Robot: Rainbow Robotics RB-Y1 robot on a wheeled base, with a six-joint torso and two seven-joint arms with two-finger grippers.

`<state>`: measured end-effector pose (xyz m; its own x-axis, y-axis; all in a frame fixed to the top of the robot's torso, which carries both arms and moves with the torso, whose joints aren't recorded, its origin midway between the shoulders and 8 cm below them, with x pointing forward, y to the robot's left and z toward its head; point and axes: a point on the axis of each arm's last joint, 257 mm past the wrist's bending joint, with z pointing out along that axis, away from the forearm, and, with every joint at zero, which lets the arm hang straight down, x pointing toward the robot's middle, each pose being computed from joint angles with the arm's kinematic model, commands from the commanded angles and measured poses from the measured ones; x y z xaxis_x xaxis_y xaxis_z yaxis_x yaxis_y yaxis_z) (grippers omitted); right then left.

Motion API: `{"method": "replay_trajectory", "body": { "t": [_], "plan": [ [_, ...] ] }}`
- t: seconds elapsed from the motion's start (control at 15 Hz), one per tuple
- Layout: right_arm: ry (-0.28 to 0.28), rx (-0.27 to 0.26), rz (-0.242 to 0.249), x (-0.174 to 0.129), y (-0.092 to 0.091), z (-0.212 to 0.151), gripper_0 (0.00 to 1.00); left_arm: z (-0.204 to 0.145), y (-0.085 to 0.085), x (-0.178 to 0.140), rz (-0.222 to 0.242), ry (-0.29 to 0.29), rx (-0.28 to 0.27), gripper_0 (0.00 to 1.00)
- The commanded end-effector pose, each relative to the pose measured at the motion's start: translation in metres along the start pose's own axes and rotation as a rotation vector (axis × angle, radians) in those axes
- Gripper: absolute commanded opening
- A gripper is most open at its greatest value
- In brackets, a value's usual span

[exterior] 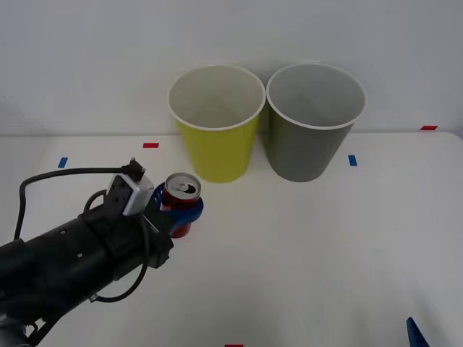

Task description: Put cans in the gray bin and PET bottles in the light green bin.

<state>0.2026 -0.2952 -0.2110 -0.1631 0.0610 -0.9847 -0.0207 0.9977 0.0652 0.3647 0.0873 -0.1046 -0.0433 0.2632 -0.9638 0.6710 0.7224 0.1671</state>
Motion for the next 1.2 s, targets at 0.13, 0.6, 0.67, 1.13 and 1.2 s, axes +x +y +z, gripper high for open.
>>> {"method": "replay_trajectory", "body": {
  "t": [0.13, 0.6, 0.67, 1.13, 1.2],
  "plan": [
    [0.000, 0.000, 0.000, 0.000, 0.000, 0.000, 1.00, -0.020, 0.013, -0.050, 0.028, -0.021, 0.027, 0.00],
    [0.000, 0.000, 0.000, 0.000, 0.000, 0.000, 1.00, -0.042, 0.016, -0.130, 0.049, -0.144, 0.134, 0.00],
    [0.000, 0.000, 0.000, 0.000, 0.000, 0.000, 1.00, -0.041, 0.020, -0.137, 0.081, -0.139, 0.122, 0.00],
    [0.000, 0.000, 0.000, 0.000, 0.000, 0.000, 1.00, -0.010, 0.057, -0.206, -0.115, -0.208, 0.146, 0.00],
    [0.000, 0.000, 0.000, 0.000, 0.000, 0.000, 1.00, -0.004, 0.063, -0.214, -0.129, -0.216, 0.154, 0.00]
  ]
}}
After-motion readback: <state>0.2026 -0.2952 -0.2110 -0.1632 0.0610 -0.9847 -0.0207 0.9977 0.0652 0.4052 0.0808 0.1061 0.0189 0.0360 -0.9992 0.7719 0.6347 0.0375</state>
